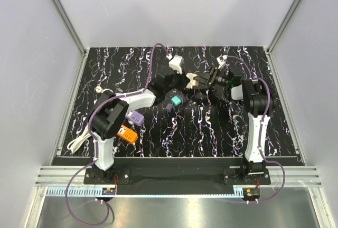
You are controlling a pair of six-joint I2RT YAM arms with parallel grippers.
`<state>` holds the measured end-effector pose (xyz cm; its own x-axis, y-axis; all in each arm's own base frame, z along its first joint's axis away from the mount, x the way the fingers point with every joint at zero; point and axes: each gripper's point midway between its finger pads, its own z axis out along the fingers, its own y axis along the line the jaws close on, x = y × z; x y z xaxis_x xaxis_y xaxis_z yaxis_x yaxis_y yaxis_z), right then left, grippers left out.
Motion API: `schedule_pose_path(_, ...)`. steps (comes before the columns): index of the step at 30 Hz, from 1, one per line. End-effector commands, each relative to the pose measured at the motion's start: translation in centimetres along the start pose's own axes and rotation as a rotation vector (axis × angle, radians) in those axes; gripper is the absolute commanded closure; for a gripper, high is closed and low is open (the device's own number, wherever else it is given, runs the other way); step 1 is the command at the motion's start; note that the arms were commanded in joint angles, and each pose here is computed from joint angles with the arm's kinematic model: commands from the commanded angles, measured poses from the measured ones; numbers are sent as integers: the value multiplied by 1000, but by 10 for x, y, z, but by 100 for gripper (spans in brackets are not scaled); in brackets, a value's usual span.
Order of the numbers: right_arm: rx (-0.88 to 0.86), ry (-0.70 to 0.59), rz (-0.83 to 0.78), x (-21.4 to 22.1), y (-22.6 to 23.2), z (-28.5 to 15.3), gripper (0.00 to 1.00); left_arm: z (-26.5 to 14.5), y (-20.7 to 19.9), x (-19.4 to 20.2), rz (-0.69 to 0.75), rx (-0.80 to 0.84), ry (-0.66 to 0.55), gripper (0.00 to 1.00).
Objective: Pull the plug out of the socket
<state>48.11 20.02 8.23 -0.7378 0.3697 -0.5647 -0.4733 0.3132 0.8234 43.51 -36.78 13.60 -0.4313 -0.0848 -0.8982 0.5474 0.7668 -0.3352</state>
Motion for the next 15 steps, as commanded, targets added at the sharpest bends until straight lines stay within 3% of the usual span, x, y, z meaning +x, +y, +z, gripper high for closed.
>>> schedule_pose_path(1,-28,-23,-83,-15,13,7,100,-9,-35,-69,12,112,-188,100)
schedule_pose_path(4,46,-27,-106,-18,5,6,100,-9,-34,-71,5,110,-190,100)
schedule_pose_path(8,276,14,-92,-14,-26,3,100,-8,-36,-79,-5,103,-194,100)
schedule_pose_path(15,427,38,-60,-8,-51,-4,100,-10,-38,-91,-11,94,-220,100)
